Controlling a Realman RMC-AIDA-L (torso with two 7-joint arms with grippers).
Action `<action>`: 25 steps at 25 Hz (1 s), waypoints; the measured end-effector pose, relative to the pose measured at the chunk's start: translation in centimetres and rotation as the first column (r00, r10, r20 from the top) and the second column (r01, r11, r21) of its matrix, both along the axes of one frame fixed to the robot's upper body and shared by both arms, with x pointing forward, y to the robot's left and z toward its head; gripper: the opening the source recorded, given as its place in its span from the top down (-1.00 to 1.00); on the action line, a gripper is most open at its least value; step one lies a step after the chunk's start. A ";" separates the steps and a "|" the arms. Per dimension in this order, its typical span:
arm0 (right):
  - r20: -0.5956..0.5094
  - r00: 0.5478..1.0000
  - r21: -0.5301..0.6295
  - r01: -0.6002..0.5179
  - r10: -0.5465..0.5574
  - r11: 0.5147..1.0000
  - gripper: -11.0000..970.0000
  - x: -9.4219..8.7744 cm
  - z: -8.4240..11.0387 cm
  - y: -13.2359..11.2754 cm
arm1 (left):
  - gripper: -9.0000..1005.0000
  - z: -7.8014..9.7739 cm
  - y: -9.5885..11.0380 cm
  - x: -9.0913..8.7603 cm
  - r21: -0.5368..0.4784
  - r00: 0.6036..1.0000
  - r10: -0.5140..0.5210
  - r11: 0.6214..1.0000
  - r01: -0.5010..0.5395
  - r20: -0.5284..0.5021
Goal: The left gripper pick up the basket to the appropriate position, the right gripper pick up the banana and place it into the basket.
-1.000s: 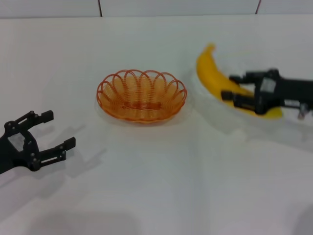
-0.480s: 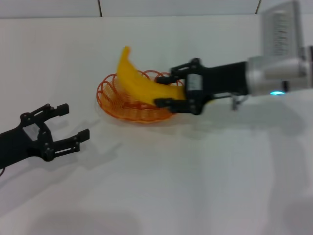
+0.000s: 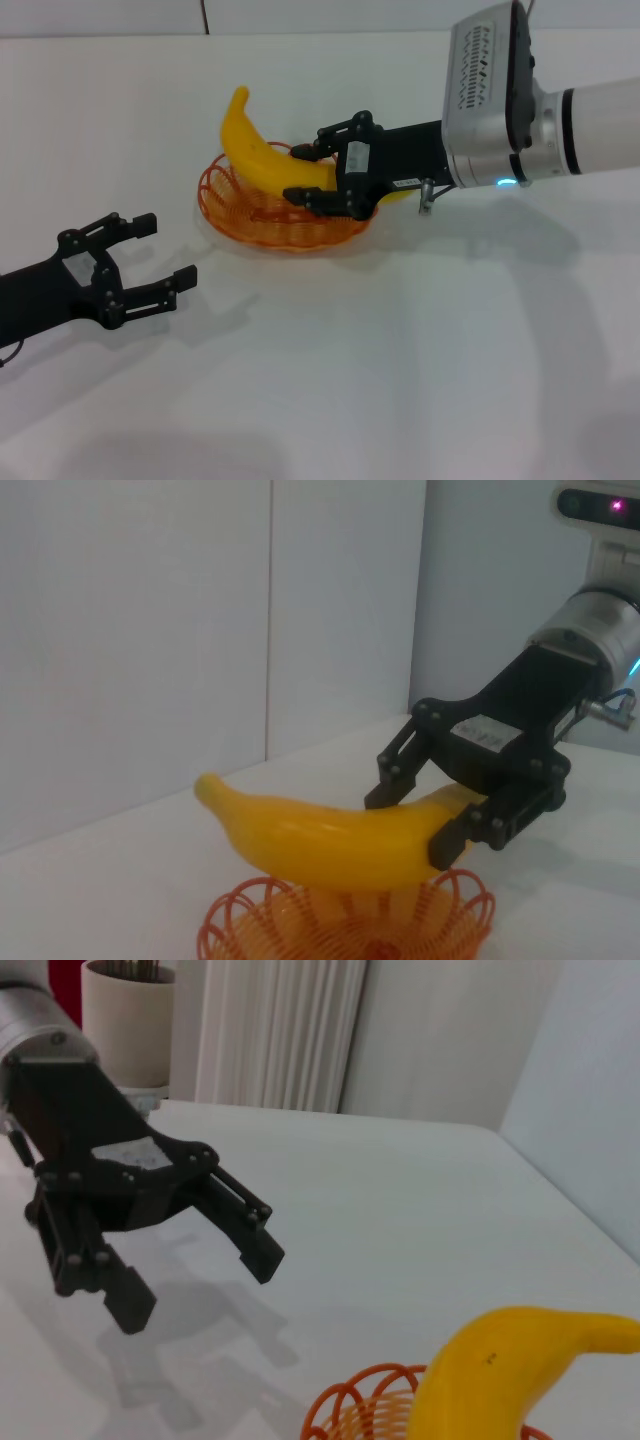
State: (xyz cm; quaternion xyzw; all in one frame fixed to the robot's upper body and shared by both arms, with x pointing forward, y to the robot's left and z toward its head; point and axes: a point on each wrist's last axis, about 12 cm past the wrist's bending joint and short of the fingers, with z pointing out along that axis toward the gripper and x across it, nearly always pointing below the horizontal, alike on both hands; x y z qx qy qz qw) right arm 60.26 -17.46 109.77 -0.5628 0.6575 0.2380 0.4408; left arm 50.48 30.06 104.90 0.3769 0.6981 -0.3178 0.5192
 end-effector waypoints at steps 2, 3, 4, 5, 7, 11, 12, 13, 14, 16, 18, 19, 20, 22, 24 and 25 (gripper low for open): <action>-0.008 1.000 0.009 0.005 -0.005 1.000 0.04 -0.1 -0.1 0.1 | -0.78 0.0 0.0 0.0 0.000 1.000 -0.001 1.000 0.001 0.001; -0.013 1.000 0.010 0.003 -0.003 1.000 0.04 -0.2 -0.1 0.1 | -0.78 0.0 0.0 0.0 0.000 1.000 -0.001 1.000 0.001 0.000; -0.018 1.000 0.010 -0.004 0.004 1.000 0.04 -0.3 -0.1 0.2 | -0.78 0.0 0.0 -0.1 0.001 1.000 0.001 1.000 -0.001 -0.001; -0.018 1.000 0.010 -0.004 0.004 1.000 0.04 -0.3 -0.1 0.2 | -0.78 -0.1 0.2 -0.2 0.001 1.000 0.004 1.000 -0.004 -0.004; -0.017 1.000 0.017 -0.015 0.016 1.000 0.04 -0.5 0.0 0.2 | -0.78 -0.2 0.4 -0.4 0.001 1.000 0.013 1.000 -0.013 -0.007; -0.012 1.000 0.064 -0.024 0.025 0.998 -0.47 -1.8 0.7 -1.7 | -0.78 -0.4 0.8 -0.8 0.001 1.000 0.030 1.000 -0.030 -0.007; -0.007 1.000 0.084 -0.012 0.012 0.996 -0.55 -2.3 0.9 -2.7 | -0.78 -0.4 0.9 -0.8 0.001 0.999 0.033 0.999 -0.033 -0.006; -0.004 1.000 0.098 0.005 -0.004 0.995 -0.63 -2.7 1.1 -3.7 | -0.78 -0.4 0.9 -0.9 0.001 0.999 0.035 0.999 -0.035 -0.006; -0.006 0.999 0.119 0.033 -0.032 0.992 -0.70 -3.1 1.1 -4.9 | -0.78 -0.4 1.0 -0.9 0.001 0.999 0.036 0.999 -0.036 -0.006; -0.036 0.991 0.173 0.136 -0.132 0.975 -0.78 -4.3 0.8 -8.7 | -0.78 -0.4 1.1 -0.9 0.001 0.999 0.044 0.999 -0.044 -0.005; -0.050 0.986 0.186 0.167 -0.161 0.968 -0.77 -4.7 0.6 -9.7 | -0.78 -0.4 1.4 -1.0 0.000 0.998 0.059 0.998 -0.059 -0.002; -0.070 0.980 0.196 0.199 -0.188 0.960 -0.77 -5.1 0.2 -10.7 | -0.78 -0.4 1.5 -1.1 0.001 0.998 0.065 0.998 -0.065 -0.001; -0.090 0.972 0.203 0.230 -0.215 0.952 -0.77 -5.5 -0.2 -11.6 | -0.78 -0.5 1.6 -1.2 0.002 0.998 0.069 0.998 -0.069 -0.002; -0.127 0.959 0.211 0.278 -0.255 0.937 -0.77 -6.3 -1.3 -13.1 | -0.78 -0.6 1.9 -1.4 0.004 0.997 0.083 0.997 -0.083 -0.001; -0.144 0.952 0.214 0.298 -0.272 0.930 -0.77 -6.9 -2.1 -13.9 | -0.78 -0.6 2.1 -1.3 0.005 0.995 0.099 0.995 -0.099 0.008; -0.147 0.949 0.218 0.305 -0.277 0.927 -0.77 -7.3 -2.7 -14.2 | -0.78 -0.6 2.2 -1.3 0.004 0.994 0.107 0.994 -0.107 0.012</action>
